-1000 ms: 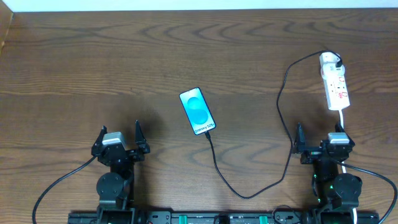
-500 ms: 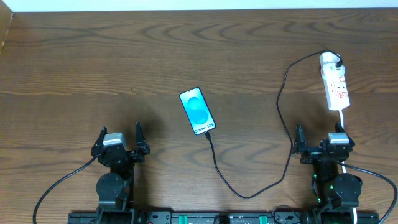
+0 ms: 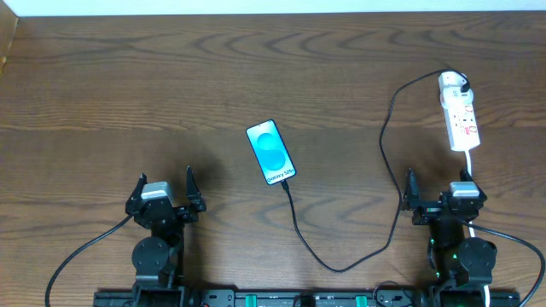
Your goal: Plug charger to phone and switch on socket
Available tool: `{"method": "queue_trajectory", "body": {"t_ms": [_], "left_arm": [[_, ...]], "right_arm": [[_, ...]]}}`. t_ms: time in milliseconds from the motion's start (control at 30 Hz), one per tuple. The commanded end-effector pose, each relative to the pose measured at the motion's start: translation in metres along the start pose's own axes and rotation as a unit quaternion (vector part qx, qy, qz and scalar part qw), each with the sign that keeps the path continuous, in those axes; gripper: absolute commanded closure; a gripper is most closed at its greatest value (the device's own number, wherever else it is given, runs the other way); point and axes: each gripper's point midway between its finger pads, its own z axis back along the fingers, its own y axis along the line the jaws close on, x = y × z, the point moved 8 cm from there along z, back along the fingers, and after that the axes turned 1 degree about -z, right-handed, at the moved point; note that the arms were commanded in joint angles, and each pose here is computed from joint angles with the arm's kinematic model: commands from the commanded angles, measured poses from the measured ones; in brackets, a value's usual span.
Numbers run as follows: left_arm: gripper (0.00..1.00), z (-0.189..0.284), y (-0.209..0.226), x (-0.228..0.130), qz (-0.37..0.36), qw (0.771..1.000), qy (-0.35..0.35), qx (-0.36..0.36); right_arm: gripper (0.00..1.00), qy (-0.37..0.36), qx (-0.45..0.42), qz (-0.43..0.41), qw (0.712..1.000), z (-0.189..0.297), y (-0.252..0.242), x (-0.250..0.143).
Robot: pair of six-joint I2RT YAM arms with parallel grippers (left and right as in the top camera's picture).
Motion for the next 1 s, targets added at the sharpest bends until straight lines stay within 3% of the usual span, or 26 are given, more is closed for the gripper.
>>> {"method": "queue_trajectory", "body": {"t_ms": [0,967], "left_arm": [[0.09,-0.0003,0.0026,-0.0118,-0.009,1.0,0.027,0.01],[0.09,-0.0003,0.0026,-0.0118,-0.009,1.0,0.027,0.01]], "right_arm": [[0.01,0.0,0.011,-0.002,1.0,0.0003,0.0033,-0.0003],[0.01,0.0,0.011,-0.002,1.0,0.0003,0.0033,-0.0004]]}}
